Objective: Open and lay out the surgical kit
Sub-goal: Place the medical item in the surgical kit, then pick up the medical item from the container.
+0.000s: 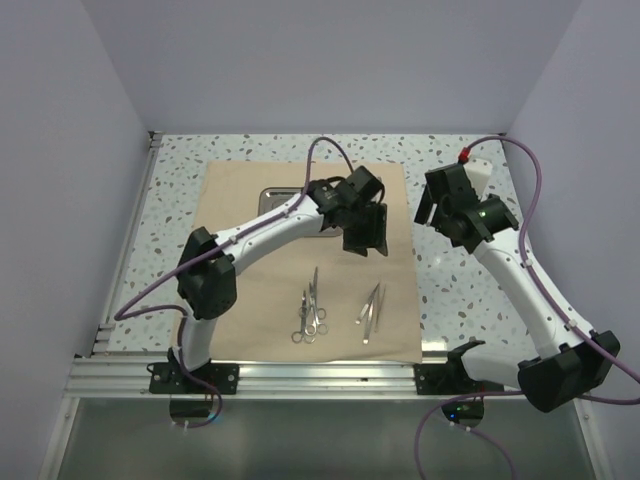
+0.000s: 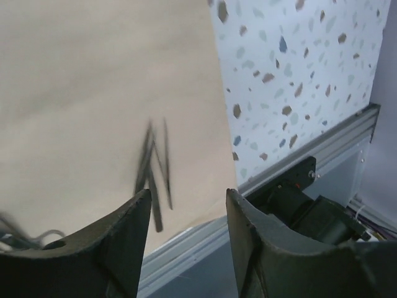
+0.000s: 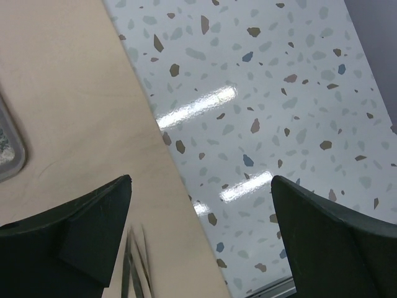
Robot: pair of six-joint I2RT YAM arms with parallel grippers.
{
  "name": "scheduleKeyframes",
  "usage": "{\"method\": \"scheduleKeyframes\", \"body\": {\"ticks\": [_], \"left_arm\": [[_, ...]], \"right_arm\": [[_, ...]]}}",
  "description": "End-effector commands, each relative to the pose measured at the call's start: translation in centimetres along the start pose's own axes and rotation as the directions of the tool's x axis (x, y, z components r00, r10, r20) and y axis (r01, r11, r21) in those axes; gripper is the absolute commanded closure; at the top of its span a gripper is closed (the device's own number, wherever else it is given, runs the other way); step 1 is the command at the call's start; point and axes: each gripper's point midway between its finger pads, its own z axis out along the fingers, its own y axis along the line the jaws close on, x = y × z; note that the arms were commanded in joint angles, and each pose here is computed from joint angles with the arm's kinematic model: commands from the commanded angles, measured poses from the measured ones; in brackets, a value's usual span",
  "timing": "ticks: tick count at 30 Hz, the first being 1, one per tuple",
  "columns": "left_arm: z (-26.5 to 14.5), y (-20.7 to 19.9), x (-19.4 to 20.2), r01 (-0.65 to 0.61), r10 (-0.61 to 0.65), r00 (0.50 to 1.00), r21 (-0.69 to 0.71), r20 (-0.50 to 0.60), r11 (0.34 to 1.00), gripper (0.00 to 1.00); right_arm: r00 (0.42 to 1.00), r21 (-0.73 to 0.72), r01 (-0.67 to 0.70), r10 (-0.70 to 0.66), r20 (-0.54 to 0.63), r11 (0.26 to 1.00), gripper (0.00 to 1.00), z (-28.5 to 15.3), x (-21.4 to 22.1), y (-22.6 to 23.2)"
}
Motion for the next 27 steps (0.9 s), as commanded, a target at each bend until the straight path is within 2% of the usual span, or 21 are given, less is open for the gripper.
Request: {"method": "scheduleKeyframes", "body": {"ticks": [1,3,6,8,9,12,17,27], "left_arm": [[-2.3,6.1,-6.2,0.033,-0.021,0.995,-0.125,0.097,0.992,0.46],[-3.3,9.7,-10.5,0.034,0.009,0.981,-0.220,0.192,0.975,0.48],[-3.8,14.6,-15.3,0.025,0.085,0.959,-0.379,0.272,0.925,0.50],[-4.2,17.1,-17.9,0.018,0.142,0.941,-0.464,0.308,0.886,0.53],[-3.3,19.5,-18.9,0.038,0.130,0.945,-0.496,0.301,0.867,0.58],[-2.1,22.7,-21.6,0.044,0.142,0.937,-0.513,0.318,0.857,0.61],[-0.2,24.3,-24.8,0.029,0.164,0.919,-0.476,0.359,0.879,0.63],[3.5,24.3,-26.2,-0.019,0.188,0.907,-0.409,0.376,0.912,0.62]], "right_arm": [[0.998,0.002,-0.030,0.029,0.061,1.000,0.02,-0.8,-1.9,-0.6],[0.999,-0.007,-0.008,0.008,0.043,1.000,0.02,-1.0,-1.6,-0.6],[1.000,-0.017,0.007,-0.007,0.026,1.000,0.02,-1.3,-1.3,-0.6],[1.000,-0.040,0.013,-0.012,0.017,0.999,0.02,-1.5,-1.1,-0.4],[1.000,-0.048,0.014,-0.013,0.015,0.999,0.01,-1.6,-1.1,-0.3],[1.000,-0.077,0.014,-0.013,0.011,0.997,0.02,-1.6,-1.1,0.2],[0.999,-0.073,0.054,-0.054,0.003,0.996,0.02,-0.9,-1.3,0.9],[0.991,-0.069,0.123,-0.126,-0.042,0.990,0.02,1.0,-1.0,2.6]]}}
